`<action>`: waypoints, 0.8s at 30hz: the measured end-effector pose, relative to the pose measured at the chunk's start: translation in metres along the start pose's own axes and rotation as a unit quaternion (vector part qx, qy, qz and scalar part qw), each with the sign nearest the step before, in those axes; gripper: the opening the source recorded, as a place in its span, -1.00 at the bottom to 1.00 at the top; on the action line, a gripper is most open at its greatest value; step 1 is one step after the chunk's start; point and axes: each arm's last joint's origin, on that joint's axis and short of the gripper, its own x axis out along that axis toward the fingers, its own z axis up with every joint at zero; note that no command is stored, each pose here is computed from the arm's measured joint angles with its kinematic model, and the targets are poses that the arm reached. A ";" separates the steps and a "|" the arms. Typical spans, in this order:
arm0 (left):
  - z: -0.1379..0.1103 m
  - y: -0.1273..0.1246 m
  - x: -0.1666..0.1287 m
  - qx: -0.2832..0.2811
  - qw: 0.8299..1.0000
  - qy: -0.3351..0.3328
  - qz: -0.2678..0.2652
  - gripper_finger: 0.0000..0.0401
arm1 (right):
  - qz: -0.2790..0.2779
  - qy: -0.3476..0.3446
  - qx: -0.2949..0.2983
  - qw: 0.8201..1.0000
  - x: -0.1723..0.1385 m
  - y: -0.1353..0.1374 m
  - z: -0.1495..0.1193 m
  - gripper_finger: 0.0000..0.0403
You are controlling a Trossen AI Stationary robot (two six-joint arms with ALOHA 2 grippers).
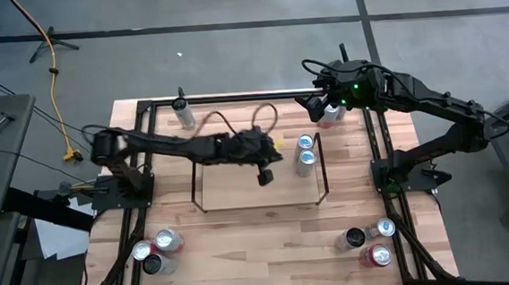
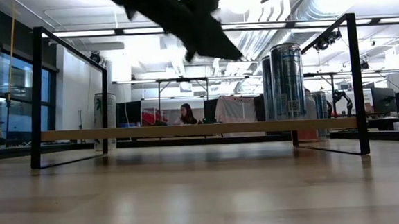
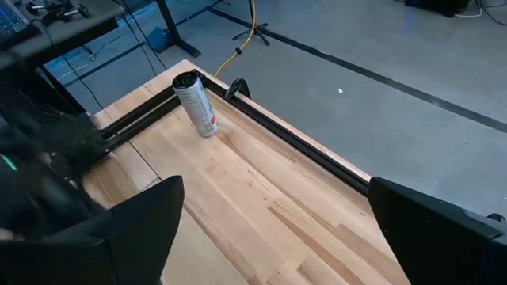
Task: Place canned beverage on shelf
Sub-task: Put the blue soda can aligned with the other blue soda can on the shelf
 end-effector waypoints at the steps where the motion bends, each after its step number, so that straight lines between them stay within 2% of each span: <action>1: 0.005 0.003 -0.010 -0.001 1.000 -0.001 0.004 -1.00 | 0.000 0.000 0.000 1.000 0.000 0.000 0.000 0.92; 3: 0.015 0.009 -0.033 -0.005 1.000 -0.009 0.008 -1.00 | 0.000 0.000 0.000 1.000 0.000 0.000 0.000 0.92; 7: 0.034 0.018 -0.083 -0.016 0.998 -0.066 0.019 -1.00 | 0.000 0.000 0.000 1.000 0.000 0.000 0.000 0.92; 10: 0.037 0.025 -0.116 -0.032 0.994 -0.104 0.028 -1.00 | 0.000 0.000 0.000 1.000 0.000 0.000 0.000 0.92; 14: 0.023 0.032 -0.152 -0.067 0.987 -0.139 0.035 -1.00 | -0.002 0.005 -0.002 1.000 0.000 0.000 -0.001 0.92; 20: -0.007 0.036 -0.189 -0.118 0.974 -0.194 0.023 -1.00 | -0.006 0.015 -0.005 1.000 0.000 -0.001 -0.003 0.92; 24: -0.015 0.038 -0.213 -0.142 0.963 -0.227 0.014 -1.00 | -0.011 0.026 -0.011 1.000 0.000 -0.002 -0.005 0.92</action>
